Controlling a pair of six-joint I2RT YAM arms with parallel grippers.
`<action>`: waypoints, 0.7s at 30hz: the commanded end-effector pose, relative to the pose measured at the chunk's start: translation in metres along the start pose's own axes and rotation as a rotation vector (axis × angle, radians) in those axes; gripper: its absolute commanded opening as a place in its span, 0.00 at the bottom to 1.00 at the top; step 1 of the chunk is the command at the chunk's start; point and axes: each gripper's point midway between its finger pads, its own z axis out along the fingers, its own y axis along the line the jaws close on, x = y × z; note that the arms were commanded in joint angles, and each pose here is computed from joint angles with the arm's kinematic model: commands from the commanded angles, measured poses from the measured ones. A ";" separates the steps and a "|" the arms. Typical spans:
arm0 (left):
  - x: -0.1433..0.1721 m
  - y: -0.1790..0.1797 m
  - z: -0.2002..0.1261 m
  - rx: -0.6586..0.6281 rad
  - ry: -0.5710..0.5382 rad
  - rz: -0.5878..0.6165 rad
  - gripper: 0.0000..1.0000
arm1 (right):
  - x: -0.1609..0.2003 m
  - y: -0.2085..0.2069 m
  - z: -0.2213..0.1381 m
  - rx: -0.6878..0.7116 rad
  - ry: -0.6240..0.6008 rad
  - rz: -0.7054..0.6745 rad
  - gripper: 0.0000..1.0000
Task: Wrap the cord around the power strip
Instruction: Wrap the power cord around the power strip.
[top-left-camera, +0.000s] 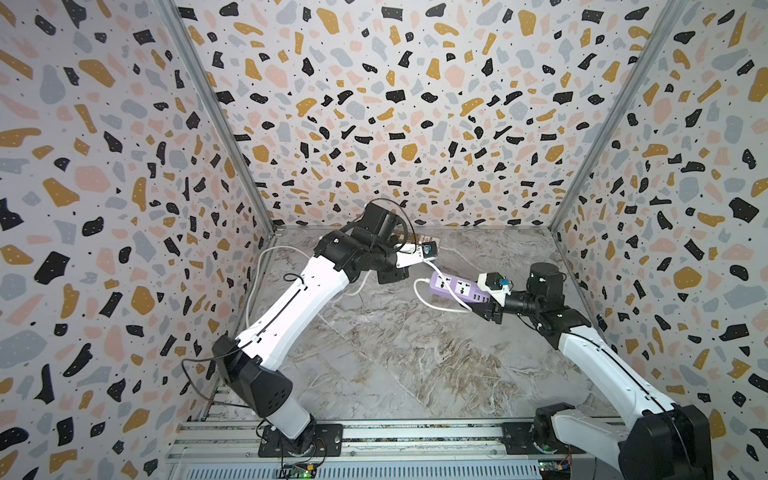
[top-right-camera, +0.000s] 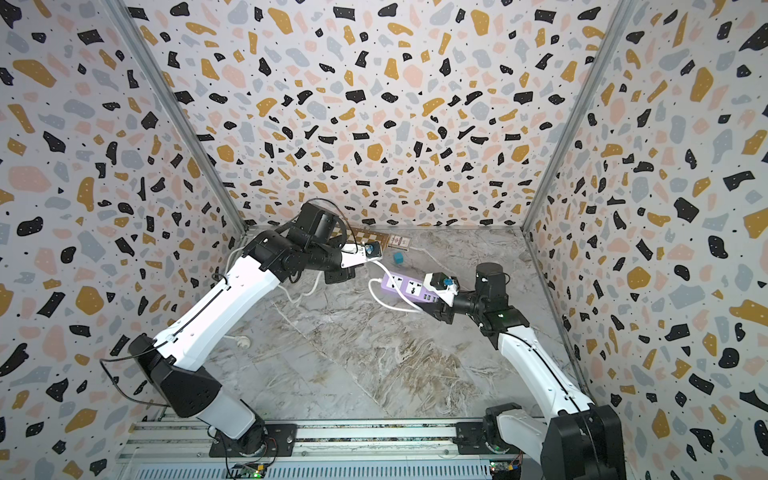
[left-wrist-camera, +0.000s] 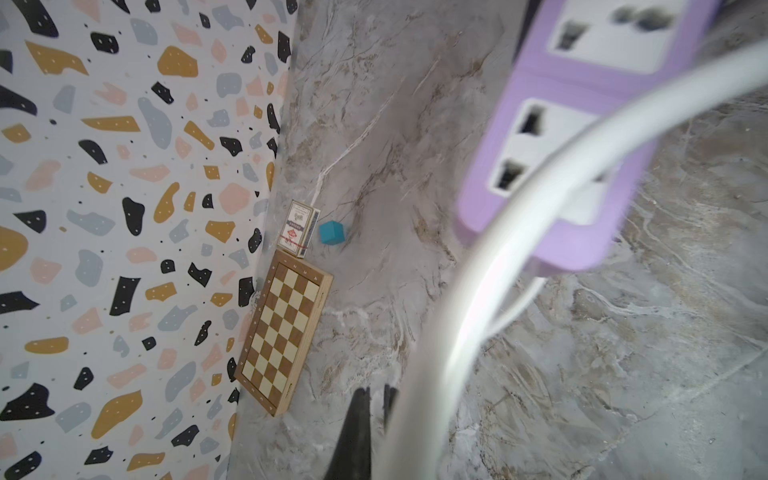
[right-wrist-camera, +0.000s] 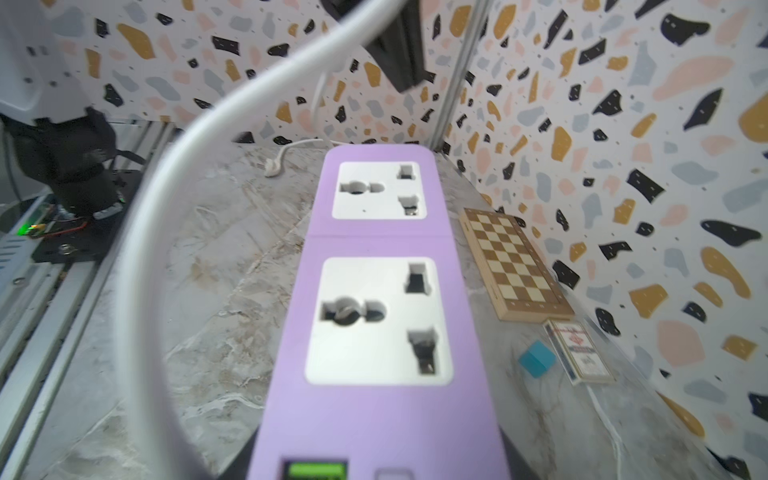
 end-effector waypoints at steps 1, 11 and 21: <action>0.009 0.012 0.014 0.043 -0.014 -0.077 0.00 | -0.035 0.032 -0.003 -0.152 -0.150 -0.105 0.00; 0.028 0.007 0.061 0.206 -0.155 -0.315 0.00 | -0.087 0.030 -0.011 -0.091 -0.342 -0.177 0.00; 0.030 -0.030 0.079 0.344 -0.257 -0.476 0.00 | -0.121 -0.019 -0.038 0.276 -0.529 -0.126 0.00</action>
